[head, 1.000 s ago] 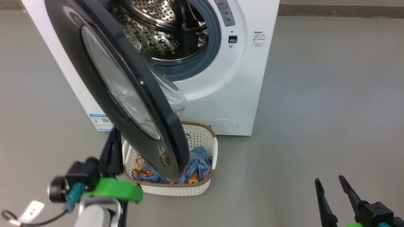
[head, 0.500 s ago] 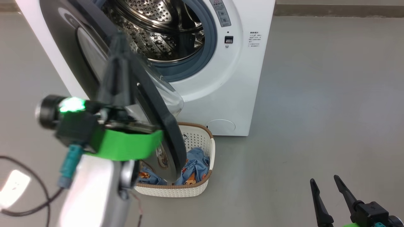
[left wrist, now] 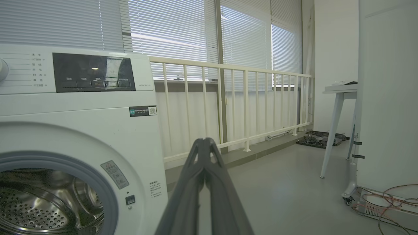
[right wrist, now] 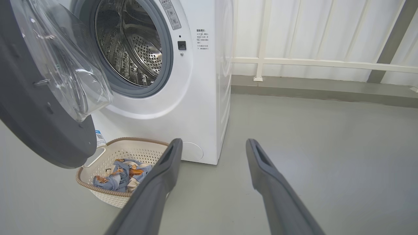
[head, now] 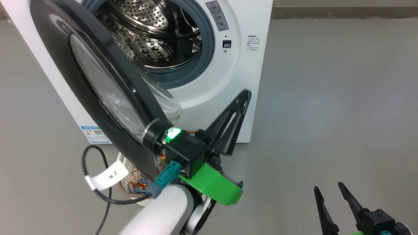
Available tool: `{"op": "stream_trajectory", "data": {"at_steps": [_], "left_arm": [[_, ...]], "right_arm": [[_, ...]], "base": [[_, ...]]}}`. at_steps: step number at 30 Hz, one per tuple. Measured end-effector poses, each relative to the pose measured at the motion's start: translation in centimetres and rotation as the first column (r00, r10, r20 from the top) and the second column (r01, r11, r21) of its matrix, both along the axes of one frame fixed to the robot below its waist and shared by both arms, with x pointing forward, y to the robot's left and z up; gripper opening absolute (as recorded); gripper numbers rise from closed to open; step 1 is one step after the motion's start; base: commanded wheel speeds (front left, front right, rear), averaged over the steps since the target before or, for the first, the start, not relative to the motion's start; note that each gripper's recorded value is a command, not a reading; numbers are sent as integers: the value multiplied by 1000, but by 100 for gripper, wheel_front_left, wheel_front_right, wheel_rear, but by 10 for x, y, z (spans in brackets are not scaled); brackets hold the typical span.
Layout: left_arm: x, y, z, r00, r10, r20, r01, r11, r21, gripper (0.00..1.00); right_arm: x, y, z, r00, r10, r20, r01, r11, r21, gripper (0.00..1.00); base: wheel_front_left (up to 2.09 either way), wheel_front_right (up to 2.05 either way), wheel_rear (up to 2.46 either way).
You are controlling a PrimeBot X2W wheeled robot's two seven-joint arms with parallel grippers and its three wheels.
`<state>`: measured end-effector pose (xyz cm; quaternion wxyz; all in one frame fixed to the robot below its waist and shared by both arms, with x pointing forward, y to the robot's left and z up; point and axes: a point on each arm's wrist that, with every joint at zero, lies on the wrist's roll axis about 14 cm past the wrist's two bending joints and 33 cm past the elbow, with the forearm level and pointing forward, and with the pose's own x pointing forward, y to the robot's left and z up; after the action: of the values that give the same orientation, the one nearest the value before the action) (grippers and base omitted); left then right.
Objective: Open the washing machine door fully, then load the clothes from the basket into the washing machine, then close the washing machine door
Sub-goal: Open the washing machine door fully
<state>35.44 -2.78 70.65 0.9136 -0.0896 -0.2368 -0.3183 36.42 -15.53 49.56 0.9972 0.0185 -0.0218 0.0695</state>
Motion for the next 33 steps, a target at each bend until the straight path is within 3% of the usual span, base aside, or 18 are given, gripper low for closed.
{"op": "stream_trajectory", "data": {"at_steps": [11, 22, 23, 33], "left_arm": [[12, 4, -79, 972, 71, -226, -47, 993, 109, 0], [33, 34, -120, 926, 189, -326, -146, 978, 152, 0], [42, 48, -136, 899, 245, -363, -196, 966, 166, 0], [49, 64, -151, 867, 297, -399, -249, 954, 170, 0]], "right_arm": [[1, -1, 0, 1000, -4, 0, 4, 1000, 1, 100], [1, -2, 2, 1000, -5, 8, 5, 1000, 1, 100], [2, -4, 3, 1000, -12, 9, 12, 1000, 1, 100], [3, -4, 1, 1000, -13, 4, 13, 1000, 4, 100]], "base": [[0, 0, 0], [0, 0, 0], [0, 0, 0], [0, 0, 0]]}}
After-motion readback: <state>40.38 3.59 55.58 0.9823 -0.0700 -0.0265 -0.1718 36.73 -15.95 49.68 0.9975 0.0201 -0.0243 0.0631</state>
